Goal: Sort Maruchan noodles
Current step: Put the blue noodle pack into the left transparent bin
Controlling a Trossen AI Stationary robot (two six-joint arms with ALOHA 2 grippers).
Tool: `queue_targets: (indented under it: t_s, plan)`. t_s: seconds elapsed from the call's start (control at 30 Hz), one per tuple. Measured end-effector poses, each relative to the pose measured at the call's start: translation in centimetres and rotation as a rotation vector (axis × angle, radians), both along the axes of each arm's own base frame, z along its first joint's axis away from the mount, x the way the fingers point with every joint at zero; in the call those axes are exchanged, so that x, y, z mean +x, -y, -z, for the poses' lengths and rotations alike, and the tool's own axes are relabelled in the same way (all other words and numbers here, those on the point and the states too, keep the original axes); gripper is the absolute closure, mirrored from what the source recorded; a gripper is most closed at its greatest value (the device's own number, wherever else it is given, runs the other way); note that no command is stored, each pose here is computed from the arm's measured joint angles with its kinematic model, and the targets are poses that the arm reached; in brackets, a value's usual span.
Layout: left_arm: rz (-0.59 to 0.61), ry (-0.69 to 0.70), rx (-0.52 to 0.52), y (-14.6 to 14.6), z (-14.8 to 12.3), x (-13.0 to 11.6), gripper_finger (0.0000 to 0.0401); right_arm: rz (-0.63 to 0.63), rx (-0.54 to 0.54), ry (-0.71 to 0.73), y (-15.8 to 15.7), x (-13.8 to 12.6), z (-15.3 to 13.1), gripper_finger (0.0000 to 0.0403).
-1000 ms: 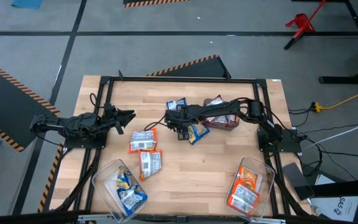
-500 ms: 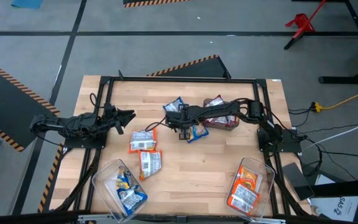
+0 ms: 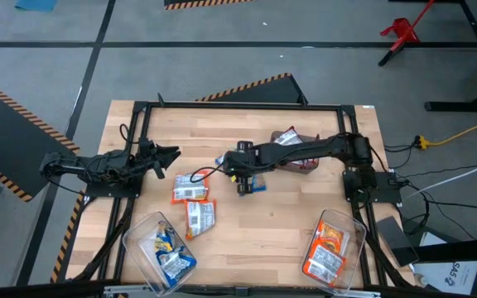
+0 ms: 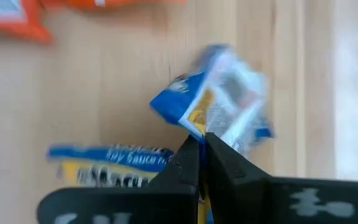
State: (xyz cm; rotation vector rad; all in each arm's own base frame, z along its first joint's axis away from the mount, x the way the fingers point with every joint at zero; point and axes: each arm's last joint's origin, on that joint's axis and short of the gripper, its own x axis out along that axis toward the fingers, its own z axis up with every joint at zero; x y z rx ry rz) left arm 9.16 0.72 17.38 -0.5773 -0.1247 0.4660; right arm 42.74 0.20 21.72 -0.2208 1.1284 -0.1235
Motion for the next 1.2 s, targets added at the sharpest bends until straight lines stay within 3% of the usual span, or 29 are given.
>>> queue_targets:
  t_s: [0.27, 0.63, 1.0, 1.2]
  plan:
    - [0.000, 0.000, 0.001, 0.0, 0.0, 0.0, 0.0243, -0.051, 0.020, 0.178, -2.8, -0.2, -3.5, 0.0402]
    - [-0.001, -0.001, 0.001, 0.0, 0.0, 0.0, 0.0243, -0.097, 0.026, 0.279, -5.5, 0.2, -4.2, 0.0403]
    - [0.000, 0.000, 0.000, 0.0, 0.0, 0.0, 0.0243, -0.079, 0.125, 0.063, -8.1, -1.8, -2.3, 0.0401]
    - [0.000, 0.001, -0.003, 0.0, 0.0, 0.0, 0.0243, -0.085, 0.208, -0.009, -8.5, -2.4, -1.8, 0.0343]
